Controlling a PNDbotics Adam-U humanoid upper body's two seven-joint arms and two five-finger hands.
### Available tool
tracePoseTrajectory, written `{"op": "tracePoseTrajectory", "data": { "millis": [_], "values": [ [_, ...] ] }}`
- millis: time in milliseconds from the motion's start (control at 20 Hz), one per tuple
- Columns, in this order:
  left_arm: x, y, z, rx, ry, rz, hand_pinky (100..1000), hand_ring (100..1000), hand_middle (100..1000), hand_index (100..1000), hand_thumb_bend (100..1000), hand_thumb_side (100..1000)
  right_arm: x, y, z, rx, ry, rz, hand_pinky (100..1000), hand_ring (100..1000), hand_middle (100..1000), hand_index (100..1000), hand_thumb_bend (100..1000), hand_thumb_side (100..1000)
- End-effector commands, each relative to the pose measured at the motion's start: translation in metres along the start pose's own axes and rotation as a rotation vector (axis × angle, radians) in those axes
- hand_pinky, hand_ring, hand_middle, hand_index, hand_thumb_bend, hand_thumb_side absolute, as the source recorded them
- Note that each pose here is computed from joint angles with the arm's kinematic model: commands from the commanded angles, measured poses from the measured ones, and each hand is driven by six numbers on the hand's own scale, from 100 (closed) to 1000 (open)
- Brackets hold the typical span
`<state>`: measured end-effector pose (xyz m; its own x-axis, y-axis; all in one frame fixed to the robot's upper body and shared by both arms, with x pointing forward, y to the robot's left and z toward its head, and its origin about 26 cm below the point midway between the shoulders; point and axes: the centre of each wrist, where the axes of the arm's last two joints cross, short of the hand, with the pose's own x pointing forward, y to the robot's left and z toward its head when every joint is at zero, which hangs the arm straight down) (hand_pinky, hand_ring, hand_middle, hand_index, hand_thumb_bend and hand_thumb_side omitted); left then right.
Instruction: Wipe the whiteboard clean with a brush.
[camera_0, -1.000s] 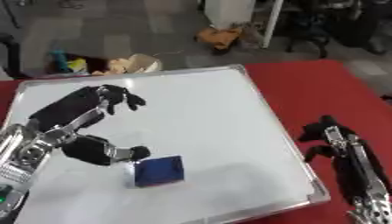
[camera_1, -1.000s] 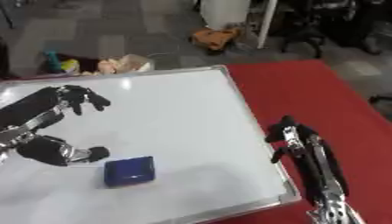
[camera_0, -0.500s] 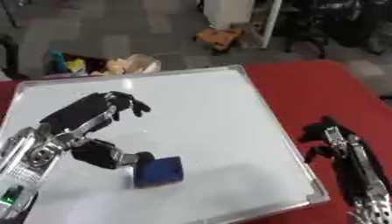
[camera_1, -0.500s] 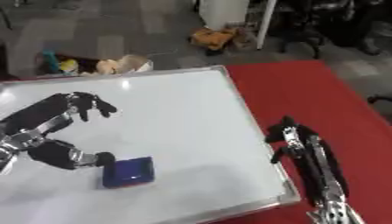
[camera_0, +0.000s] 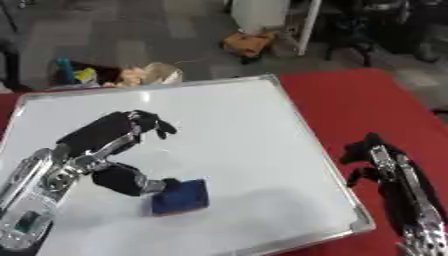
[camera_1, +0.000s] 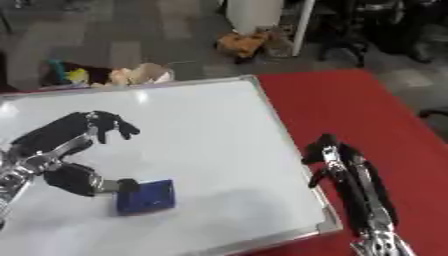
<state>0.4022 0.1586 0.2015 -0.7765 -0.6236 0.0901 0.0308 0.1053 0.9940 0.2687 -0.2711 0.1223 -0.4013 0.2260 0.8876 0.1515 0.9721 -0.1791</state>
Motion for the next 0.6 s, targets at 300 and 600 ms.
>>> {"op": "tracePoseTrajectory", "data": {
  "millis": [300, 600],
  "values": [
    [0.003, 0.001, -0.007, 0.001, 0.004, -0.04, 529, 794, 620, 818, 645, 661, 0.008, -0.002, -0.003, 0.007, -0.03, 0.0, 315, 585, 493, 601, 100, 841],
    [0.001, -0.008, -0.01, -0.03, 0.022, -0.043, 520, 786, 610, 817, 645, 648, 0.008, -0.002, -0.003, 0.008, -0.03, 0.0, 315, 585, 493, 601, 100, 841]
  ]
}}
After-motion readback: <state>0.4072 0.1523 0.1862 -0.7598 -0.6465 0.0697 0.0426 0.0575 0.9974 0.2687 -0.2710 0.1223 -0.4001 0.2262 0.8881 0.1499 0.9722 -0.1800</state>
